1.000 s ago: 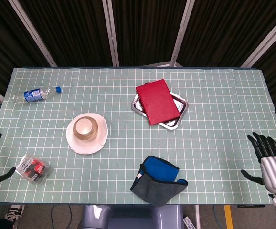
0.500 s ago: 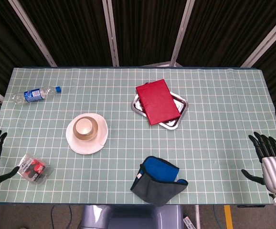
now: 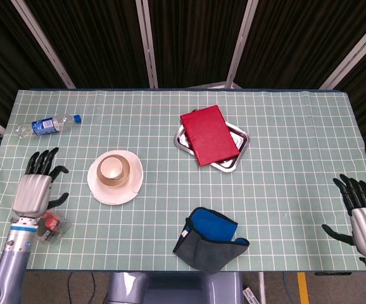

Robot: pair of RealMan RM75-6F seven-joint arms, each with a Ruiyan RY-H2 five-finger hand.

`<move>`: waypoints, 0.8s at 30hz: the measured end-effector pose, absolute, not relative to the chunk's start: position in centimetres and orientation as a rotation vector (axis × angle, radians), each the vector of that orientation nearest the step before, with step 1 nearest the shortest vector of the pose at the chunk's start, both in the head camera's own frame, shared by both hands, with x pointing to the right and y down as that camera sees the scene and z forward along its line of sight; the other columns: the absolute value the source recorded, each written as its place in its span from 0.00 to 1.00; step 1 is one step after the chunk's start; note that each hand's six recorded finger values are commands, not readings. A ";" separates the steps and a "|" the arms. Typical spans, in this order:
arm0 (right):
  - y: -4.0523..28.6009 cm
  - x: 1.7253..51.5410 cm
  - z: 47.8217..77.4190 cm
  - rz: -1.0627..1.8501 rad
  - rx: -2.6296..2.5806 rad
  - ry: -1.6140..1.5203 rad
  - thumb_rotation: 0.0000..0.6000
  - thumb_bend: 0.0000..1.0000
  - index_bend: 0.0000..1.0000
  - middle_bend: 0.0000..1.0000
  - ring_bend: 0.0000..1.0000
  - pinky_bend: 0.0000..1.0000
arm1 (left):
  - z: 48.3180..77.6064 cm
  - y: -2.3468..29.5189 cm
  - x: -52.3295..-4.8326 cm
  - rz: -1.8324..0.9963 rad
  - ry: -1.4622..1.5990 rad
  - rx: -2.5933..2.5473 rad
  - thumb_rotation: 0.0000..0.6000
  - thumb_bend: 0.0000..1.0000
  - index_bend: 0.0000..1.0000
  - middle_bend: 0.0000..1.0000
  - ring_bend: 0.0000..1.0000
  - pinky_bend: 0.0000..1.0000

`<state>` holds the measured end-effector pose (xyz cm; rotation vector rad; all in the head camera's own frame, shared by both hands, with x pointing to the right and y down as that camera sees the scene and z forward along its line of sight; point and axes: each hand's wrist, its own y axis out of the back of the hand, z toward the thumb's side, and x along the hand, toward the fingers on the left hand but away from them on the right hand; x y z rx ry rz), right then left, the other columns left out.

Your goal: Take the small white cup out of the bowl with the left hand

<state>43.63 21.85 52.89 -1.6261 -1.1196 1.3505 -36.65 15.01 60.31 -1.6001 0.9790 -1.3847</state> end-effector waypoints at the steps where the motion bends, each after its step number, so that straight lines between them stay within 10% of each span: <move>1: 21.8 43.7 52.9 1.351 -1.627 -1.122 1.00 0.03 0.04 0.00 0.00 0.00 | 61.0 14.6 -36.0 -1.387 0.963 -1.609 1.00 0.25 0.41 0.00 0.00 0.00; 24: 21.3 44.7 52.2 1.344 -1.642 -1.180 1.00 0.03 0.04 0.00 0.00 0.00 | 68.7 11.4 -29.1 -1.448 0.796 -1.687 1.00 0.31 0.51 0.00 0.00 0.00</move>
